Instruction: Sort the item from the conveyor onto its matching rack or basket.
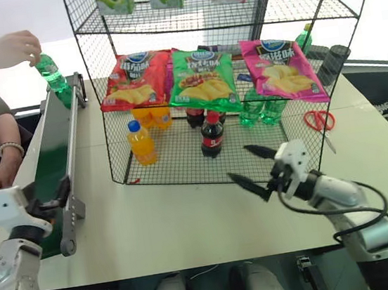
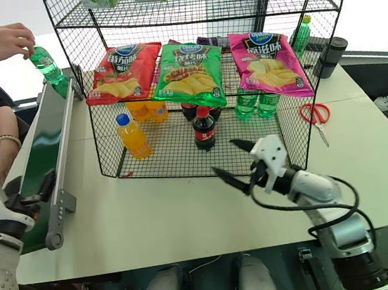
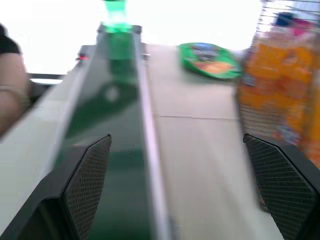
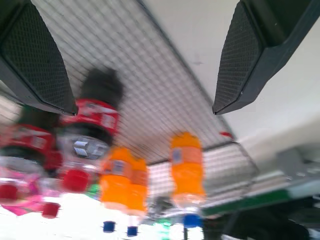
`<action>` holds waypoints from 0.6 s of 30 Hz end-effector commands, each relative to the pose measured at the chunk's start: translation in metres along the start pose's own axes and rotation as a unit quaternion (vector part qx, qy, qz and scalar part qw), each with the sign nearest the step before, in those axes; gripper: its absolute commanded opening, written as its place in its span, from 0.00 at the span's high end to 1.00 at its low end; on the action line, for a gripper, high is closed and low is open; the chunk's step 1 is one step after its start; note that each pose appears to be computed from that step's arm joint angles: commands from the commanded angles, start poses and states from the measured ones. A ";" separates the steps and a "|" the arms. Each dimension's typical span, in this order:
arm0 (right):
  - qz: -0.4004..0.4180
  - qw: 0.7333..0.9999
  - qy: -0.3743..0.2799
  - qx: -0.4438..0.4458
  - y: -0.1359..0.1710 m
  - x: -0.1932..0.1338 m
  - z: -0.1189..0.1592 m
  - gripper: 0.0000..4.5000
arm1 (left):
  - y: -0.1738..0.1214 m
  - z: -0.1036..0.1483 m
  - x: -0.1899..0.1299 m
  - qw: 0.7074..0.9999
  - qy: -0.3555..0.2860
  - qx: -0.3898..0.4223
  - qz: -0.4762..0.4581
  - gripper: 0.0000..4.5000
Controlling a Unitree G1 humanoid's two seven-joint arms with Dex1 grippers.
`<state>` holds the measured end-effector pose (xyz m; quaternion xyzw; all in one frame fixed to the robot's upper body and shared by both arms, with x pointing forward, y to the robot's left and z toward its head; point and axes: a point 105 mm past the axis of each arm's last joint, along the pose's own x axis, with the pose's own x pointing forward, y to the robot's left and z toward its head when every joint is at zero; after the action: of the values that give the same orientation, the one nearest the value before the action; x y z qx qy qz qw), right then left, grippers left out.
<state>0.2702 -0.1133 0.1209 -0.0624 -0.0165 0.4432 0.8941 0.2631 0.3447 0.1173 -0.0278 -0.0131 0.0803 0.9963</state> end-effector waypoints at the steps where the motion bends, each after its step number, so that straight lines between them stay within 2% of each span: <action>1: 0.040 0.999 -0.023 -0.013 0.023 0.012 0.010 0.00 | 0.013 0.008 0.001 0.999 -0.031 0.018 0.038 0.00; 5: 0.078 0.996 -0.028 0.011 0.051 0.021 0.006 0.00 | 0.014 0.008 0.008 0.997 -0.049 0.016 0.053 0.00; 18: 0.047 0.998 -0.034 0.013 0.047 0.015 -0.005 0.00 | 0.018 -0.003 0.014 0.996 -0.056 0.001 0.076 0.00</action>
<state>0.2422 -0.0755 0.0979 -0.0327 -0.0071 0.4880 0.8722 0.2722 0.3657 0.1027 -0.0365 -0.0459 0.1594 0.9855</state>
